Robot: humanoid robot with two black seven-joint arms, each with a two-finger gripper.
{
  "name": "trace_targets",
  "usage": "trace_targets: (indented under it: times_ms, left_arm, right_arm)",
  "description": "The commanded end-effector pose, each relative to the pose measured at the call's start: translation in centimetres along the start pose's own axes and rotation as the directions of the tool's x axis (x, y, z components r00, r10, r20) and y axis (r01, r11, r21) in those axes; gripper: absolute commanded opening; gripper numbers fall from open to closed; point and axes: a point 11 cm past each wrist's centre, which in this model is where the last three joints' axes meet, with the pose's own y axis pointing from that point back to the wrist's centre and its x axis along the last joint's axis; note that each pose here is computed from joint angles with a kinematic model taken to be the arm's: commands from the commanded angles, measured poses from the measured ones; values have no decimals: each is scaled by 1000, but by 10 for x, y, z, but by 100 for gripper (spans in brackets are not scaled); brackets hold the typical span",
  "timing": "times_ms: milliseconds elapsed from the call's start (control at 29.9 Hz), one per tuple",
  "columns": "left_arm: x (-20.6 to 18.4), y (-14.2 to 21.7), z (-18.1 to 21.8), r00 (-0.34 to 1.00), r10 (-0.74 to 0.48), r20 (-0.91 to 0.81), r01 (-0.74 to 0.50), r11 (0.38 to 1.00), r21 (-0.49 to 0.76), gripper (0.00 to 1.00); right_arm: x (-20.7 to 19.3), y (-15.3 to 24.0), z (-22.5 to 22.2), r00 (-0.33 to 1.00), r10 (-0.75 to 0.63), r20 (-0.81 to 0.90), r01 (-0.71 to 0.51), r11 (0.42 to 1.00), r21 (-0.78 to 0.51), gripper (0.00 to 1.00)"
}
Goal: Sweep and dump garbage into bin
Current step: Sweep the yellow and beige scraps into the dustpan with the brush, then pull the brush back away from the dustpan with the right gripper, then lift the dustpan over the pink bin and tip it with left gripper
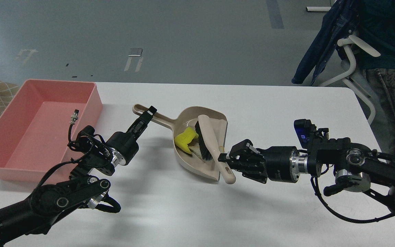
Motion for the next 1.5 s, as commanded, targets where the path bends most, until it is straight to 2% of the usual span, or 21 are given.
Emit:
trace_targets:
  times_ms: [0, 201, 434, 568, 835, 1103, 1237, 1337, 1470]
  left_arm:
    - [0, 0, 0, 1000, 0, 0, 0, 1000, 0, 0]
    - [1, 0, 0, 1000, 6, -6, -6, 1000, 1, 0]
    - [5, -5, 4, 997, 28, -65, -28, 1000, 6, 0]
    - [10, -13, 9, 975, 61, -216, -55, 998, 31, 0]
    - [18, -17, 7, 946, 100, -308, -86, 994, 61, 0]
    - [46, -20, 9, 922, 156, -354, -138, 988, 76, 0]
    - [92, -15, 14, 922, 194, -335, -175, 981, 86, 0]
    - [109, -11, 19, 923, 202, -326, -188, 979, 75, 0]
    - [152, 5, 27, 926, 214, -310, -208, 977, 55, 0]
  right_arm:
    - [5, 5, -13, 1000, 15, -10, -15, 999, 32, 0]
    - [19, 26, -25, 997, 57, -46, -55, 998, 42, 0]
    - [39, 70, -12, 986, 151, -65, -153, 988, -26, 0]
    - [55, 105, 12, 970, 238, -54, -242, 964, -106, 0]
    - [55, 163, 62, 950, 313, -1, -304, 922, -241, 0]
    - [42, 163, 87, 952, 302, 51, -277, 919, -279, 0]
    - [41, 158, 86, 953, 297, 54, -272, 923, -271, 0]
    - [39, 154, 85, 956, 287, 56, -263, 928, -265, 0]
    - [35, 144, 86, 962, 266, 61, -243, 936, -256, 0]
